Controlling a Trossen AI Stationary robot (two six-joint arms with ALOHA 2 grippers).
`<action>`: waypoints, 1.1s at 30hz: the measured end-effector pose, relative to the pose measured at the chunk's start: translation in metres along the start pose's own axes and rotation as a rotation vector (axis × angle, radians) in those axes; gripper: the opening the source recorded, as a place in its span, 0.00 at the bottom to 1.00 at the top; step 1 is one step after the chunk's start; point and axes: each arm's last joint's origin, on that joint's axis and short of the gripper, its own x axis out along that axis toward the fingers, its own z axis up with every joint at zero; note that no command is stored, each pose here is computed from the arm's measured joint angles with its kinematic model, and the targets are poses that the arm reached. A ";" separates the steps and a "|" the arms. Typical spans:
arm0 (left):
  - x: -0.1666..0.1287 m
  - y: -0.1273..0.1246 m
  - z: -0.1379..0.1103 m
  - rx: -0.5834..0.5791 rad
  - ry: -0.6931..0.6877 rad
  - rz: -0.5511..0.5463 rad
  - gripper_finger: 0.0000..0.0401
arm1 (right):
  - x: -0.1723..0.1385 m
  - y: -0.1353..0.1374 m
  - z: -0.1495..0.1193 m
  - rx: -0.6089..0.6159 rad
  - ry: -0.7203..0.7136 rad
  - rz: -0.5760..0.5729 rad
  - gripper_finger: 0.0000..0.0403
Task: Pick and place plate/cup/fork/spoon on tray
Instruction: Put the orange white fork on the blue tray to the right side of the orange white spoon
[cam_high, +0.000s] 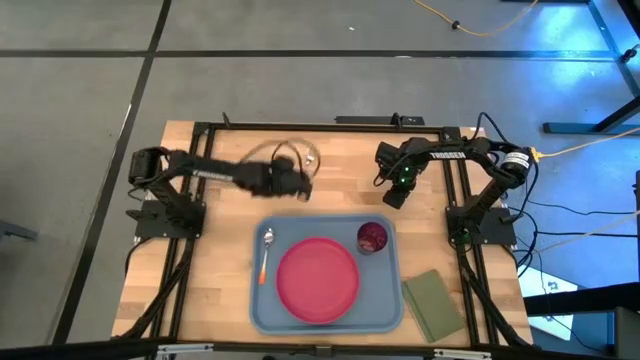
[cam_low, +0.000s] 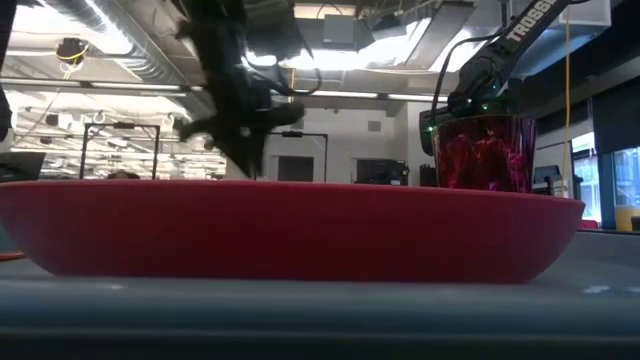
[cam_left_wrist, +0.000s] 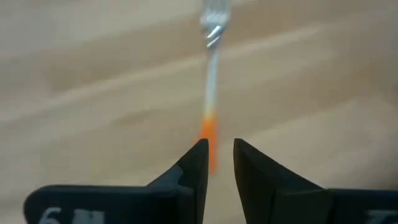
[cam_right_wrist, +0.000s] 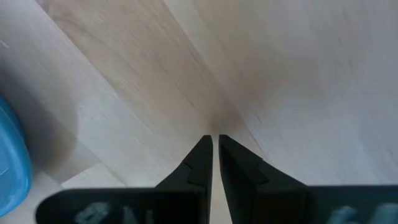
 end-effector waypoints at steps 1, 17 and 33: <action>0.006 0.000 0.011 0.006 0.001 -0.041 0.17 | 0.000 0.000 0.000 -0.001 0.000 0.000 0.08; 0.078 0.010 0.037 0.029 0.092 -0.117 0.17 | 0.000 0.000 0.001 -0.008 -0.008 0.000 0.08; 0.091 0.012 0.030 0.171 0.105 -0.074 0.18 | 0.000 0.000 0.002 -0.010 -0.021 0.001 0.08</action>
